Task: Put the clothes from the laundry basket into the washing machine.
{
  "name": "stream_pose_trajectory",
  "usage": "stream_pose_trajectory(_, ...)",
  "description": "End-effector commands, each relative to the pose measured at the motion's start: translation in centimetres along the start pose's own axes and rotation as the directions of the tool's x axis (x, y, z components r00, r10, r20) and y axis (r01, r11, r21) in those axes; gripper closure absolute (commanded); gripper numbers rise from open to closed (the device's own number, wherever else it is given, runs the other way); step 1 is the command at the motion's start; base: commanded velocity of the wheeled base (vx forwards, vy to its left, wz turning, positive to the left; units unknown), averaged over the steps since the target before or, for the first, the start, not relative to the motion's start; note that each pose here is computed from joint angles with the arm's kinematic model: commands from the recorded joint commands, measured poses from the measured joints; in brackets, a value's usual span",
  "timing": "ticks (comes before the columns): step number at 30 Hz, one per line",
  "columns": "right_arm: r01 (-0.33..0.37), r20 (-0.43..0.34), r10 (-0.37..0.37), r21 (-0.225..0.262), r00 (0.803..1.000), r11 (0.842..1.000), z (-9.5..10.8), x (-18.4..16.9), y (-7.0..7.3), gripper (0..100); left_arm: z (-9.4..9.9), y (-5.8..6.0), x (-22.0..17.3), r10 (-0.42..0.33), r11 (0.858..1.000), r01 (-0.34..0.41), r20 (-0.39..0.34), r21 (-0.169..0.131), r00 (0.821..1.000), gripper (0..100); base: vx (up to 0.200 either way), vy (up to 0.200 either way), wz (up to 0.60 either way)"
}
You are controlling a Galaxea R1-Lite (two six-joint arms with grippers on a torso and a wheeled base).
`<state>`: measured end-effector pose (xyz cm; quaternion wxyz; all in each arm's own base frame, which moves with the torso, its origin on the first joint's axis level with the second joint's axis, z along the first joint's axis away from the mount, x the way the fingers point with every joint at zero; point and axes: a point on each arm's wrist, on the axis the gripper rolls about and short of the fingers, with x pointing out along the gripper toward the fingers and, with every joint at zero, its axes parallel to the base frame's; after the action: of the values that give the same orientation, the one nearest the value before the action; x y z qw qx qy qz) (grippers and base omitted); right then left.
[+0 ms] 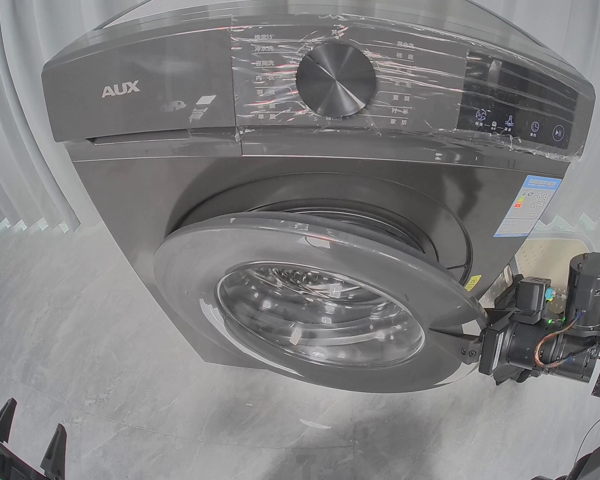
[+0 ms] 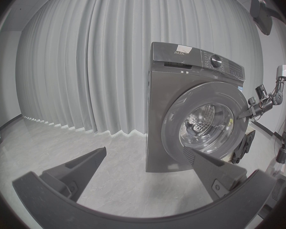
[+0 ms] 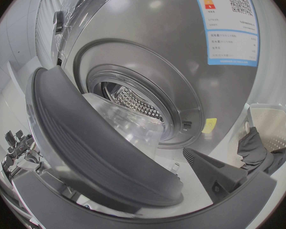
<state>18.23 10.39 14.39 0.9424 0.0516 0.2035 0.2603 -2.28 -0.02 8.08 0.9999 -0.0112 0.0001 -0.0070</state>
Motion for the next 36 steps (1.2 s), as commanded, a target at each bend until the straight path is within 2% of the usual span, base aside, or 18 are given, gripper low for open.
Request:
stream_pose_trajectory(1, -0.001, -0.001, 0.001, -0.001, 1.0, 1.0, -0.5, -0.8, 0.0, 0, -0.5, 0.0, 0.0, 0.0, 1.0, 0.0, 0.0, 0.001, 1.0, 0, 0.0, 0.0, 0.0)
stream_pose_trajectory(3, -0.003, -0.002, 0.003, -0.001, 1.0, 1.0, -0.5, -1.0, 0.0, 0, -0.5, 0.0, 0.0, 0.0, 1.0, 0.0, 0.0, 0.001, 1.0, 0, 0.0, 0.0, 0.0)
stream_pose_trajectory(12, -0.023, -0.009, 0.023, -0.009, 1.0, 1.0, -0.7, -0.8, 0.4, 0, -0.5, 0.0, 0.0, -0.001, 1.0, 0.001, -0.002, -0.001, 1.0, 0, -0.2, 0.0, 0.0)
stream_pose_trajectory(24, -0.027, -0.04, 0.027, -0.009, 0.999, 1.0, -1.6, -1.1, 0.5, 0, -0.5, 0.0, 0.0, -0.001, 1.0, 0.001, 0.0, 0.001, 1.0, 0, 0.0, 0.0, 0.0)
stream_pose_trajectory(29, -0.034, -0.037, 0.033, -0.012, 0.999, 0.999, -1.4, -0.8, 0.6, 0, -0.5, 0.0, 0.0, -0.001, 1.0, 0.001, 0.0, -0.001, 1.0, 0, -0.2, 0.0, 0.0)
stream_pose_trajectory(33, -0.046, -0.079, 0.045, -0.011, 0.996, 0.999, -1.9, 0.1, 0.9, 0, -0.5, 0.0, 0.0, -0.001, 1.0, 0.001, 0.0, 0.001, 1.0, 0, -0.2, 0.0, 0.0)
stream_pose_trajectory(36, -0.048, -0.095, 0.047, -0.011, 0.994, 0.999, -2.2, 0.4, 0.9, 0, -0.5, 0.0, 0.0, -0.001, 1.0, 0.001, 0.0, 0.002, 1.0, 0, 0.0, 0.0, 0.0)
